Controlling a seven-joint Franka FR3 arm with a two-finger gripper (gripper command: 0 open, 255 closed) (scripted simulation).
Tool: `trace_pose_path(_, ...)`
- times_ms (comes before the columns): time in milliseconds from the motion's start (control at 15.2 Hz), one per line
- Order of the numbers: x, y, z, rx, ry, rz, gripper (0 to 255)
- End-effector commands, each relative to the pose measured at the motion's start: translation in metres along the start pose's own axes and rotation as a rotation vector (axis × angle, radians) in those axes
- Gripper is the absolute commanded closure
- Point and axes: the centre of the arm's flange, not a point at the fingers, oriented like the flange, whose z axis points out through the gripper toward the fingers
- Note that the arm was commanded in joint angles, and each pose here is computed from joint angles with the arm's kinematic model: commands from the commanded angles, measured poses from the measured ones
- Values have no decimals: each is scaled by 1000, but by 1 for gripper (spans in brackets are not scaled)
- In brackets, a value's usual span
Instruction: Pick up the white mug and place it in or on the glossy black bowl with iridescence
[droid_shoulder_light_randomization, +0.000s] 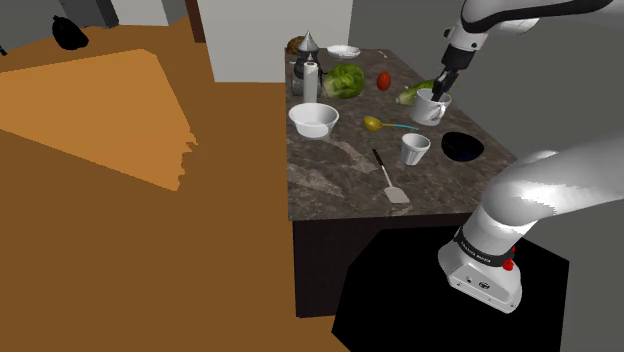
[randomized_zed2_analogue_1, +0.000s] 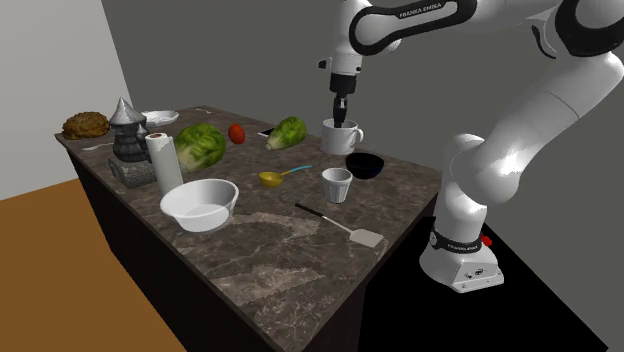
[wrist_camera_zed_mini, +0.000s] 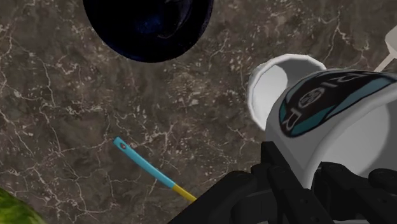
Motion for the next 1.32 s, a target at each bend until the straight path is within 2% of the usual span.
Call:
trace_pose_path(0,-17,24,-4,0,0,-1,255)
trace_pose_path(792,-99,153,-23,0,0,-1,255)
trace_pose_path(1254,-103,155,14,0,0,-1,255)
